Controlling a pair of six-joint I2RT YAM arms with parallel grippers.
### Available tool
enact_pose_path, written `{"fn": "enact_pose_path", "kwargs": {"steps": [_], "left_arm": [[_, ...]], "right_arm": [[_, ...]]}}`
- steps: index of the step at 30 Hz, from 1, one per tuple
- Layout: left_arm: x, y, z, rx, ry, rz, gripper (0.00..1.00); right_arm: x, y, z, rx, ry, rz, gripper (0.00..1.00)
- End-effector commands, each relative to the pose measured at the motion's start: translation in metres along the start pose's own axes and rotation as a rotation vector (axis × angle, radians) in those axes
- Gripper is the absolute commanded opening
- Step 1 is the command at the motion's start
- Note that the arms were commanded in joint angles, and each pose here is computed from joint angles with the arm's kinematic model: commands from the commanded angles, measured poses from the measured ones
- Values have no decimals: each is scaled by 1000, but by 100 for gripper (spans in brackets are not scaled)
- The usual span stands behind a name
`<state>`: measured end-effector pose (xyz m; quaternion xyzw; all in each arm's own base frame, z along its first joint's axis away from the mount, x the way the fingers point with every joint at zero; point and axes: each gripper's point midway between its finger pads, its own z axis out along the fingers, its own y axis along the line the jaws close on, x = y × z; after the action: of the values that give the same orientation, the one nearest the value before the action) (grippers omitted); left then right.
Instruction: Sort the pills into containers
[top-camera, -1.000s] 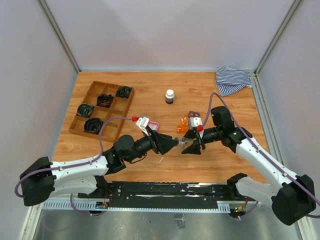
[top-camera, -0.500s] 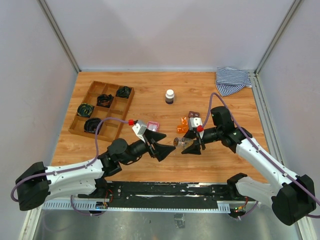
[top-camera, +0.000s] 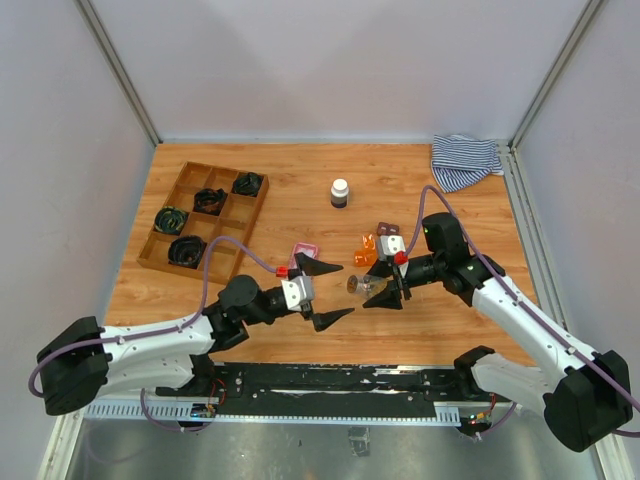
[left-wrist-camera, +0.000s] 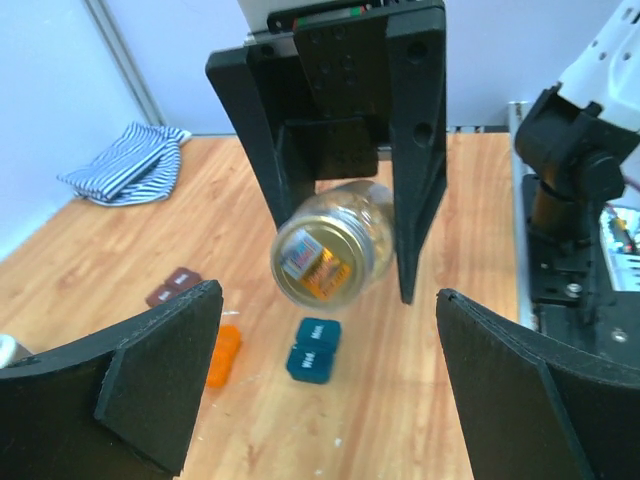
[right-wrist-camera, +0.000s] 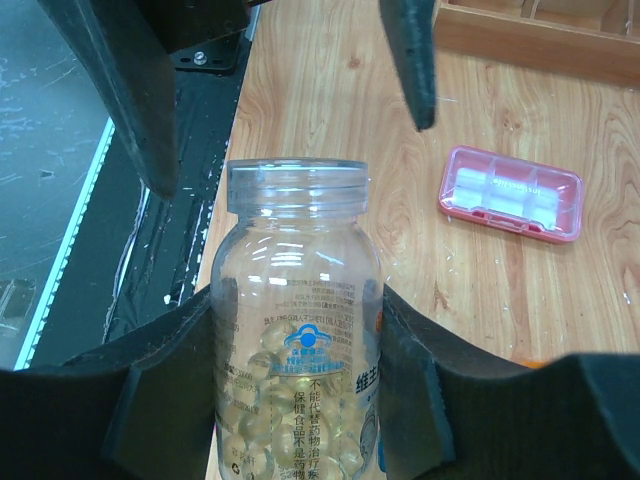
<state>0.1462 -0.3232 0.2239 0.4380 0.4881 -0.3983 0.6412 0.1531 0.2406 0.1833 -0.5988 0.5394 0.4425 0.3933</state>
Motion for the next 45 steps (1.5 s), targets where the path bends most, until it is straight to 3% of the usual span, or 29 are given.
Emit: {"fn": "enact_pose_path", "kwargs": {"steps": [1, 7, 14, 19, 23, 26, 31, 35, 40, 45], "left_arm": [[-16, 14, 18, -8, -8, 131, 95], [-11, 13, 31, 19, 34, 118, 71], [-10, 10, 35, 43, 50, 103, 53], [-8, 7, 36, 62, 70, 95, 29], [-7, 8, 36, 55, 81, 49, 1], [-10, 10, 35, 6, 85, -114, 0], [-22, 3, 38, -69, 60, -563, 0], [-14, 8, 42, -172, 68, -829, 0], [-9, 19, 46, -286, 50, -989, 0], [0, 26, 50, -383, 72, -1050, 0]], "right_arm": [[-15, -7, -7, 20, -29, -60, 1], [-15, -6, -7, 19, -30, -62, 1], [-16, -6, -7, 19, -32, -64, 1], [-16, -5, -7, 18, -32, -64, 1], [-16, -7, -7, 24, -29, -68, 1], [-15, -8, -8, 34, -21, -64, 1], [-14, -12, -9, 47, -11, -62, 1], [-11, -12, -8, 47, -6, -52, 1], [-11, -14, -9, 58, -4, -55, 1], [-11, -15, -10, 63, -3, -54, 1]]}}
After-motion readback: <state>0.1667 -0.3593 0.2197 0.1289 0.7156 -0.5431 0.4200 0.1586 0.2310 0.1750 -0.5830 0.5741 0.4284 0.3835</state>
